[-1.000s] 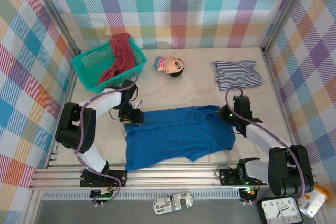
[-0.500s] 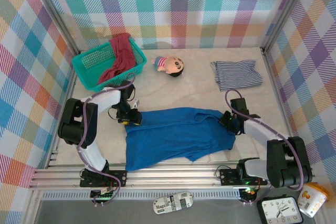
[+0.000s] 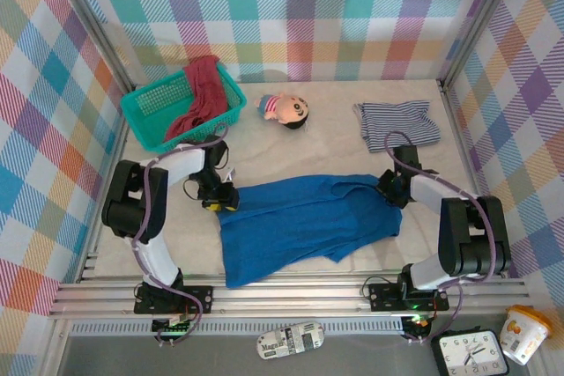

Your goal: Fold and stack the tank tops

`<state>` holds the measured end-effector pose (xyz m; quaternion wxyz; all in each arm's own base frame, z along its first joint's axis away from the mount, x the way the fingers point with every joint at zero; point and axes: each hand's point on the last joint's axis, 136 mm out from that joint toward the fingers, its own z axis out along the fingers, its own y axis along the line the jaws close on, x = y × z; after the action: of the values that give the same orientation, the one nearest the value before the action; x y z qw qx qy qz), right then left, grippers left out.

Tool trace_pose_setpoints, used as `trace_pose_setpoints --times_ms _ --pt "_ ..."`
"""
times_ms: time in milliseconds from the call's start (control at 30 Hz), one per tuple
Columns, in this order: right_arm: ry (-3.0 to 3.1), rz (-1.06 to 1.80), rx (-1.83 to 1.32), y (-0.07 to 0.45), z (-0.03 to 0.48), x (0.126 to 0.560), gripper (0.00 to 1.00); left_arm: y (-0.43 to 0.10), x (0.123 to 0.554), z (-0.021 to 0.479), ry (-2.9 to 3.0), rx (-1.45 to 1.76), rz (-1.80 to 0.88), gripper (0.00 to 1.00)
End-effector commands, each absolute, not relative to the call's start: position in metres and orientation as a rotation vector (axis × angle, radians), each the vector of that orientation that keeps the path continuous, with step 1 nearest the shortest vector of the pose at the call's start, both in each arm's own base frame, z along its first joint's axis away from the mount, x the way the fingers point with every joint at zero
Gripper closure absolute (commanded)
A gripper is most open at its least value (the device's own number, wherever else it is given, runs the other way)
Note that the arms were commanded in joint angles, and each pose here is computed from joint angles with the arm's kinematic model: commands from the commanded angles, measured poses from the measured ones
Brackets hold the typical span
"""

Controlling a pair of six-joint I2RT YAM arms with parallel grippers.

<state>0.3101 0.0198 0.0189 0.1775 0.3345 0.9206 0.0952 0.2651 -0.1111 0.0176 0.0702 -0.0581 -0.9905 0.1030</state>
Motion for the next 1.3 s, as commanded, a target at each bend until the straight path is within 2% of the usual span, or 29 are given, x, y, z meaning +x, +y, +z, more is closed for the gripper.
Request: trace_pose_setpoints --times_ms 0,233,467,600,700,800,867,1000,1100,1267 --pt "2.65 0.236 0.93 0.016 0.014 0.314 0.83 -0.083 0.265 -0.009 -2.932 -0.175 0.098 0.54" --pt "2.65 0.434 0.87 0.043 0.011 0.339 0.82 -0.053 0.304 -0.006 -2.991 -0.21 -0.126 0.56" --pt "2.676 0.459 0.768 0.081 0.013 0.357 0.79 -0.036 0.356 0.017 -3.07 -0.244 -0.271 0.56" --pt "2.651 0.475 0.64 0.1 0.028 0.377 0.75 -0.026 0.385 0.036 -3.12 -0.243 -0.398 0.53" --pt "2.623 0.484 0.494 0.108 0.049 0.385 0.67 -0.033 0.392 0.051 -3.16 -0.229 -0.349 0.48" --pt "2.597 0.504 0.235 0.118 0.079 0.382 0.53 -0.043 0.378 0.066 -3.161 -0.194 -0.242 0.43" --pt "2.561 0.522 -0.001 0.13 0.099 0.371 0.48 -0.053 0.358 0.077 -3.17 -0.148 -0.154 0.42" --pt "2.431 0.58 -0.435 0.166 0.133 0.338 0.42 -0.073 0.303 0.086 -3.161 0.092 0.119 0.4" --pt "2.336 0.594 -0.758 0.195 0.137 0.304 0.39 -0.087 0.26 0.076 -3.07 0.348 0.288 0.4" --pt "2.255 0.619 -1.128 0.228 0.117 0.245 0.4 -0.088 0.203 0.06 -2.959 0.7 0.319 0.4"
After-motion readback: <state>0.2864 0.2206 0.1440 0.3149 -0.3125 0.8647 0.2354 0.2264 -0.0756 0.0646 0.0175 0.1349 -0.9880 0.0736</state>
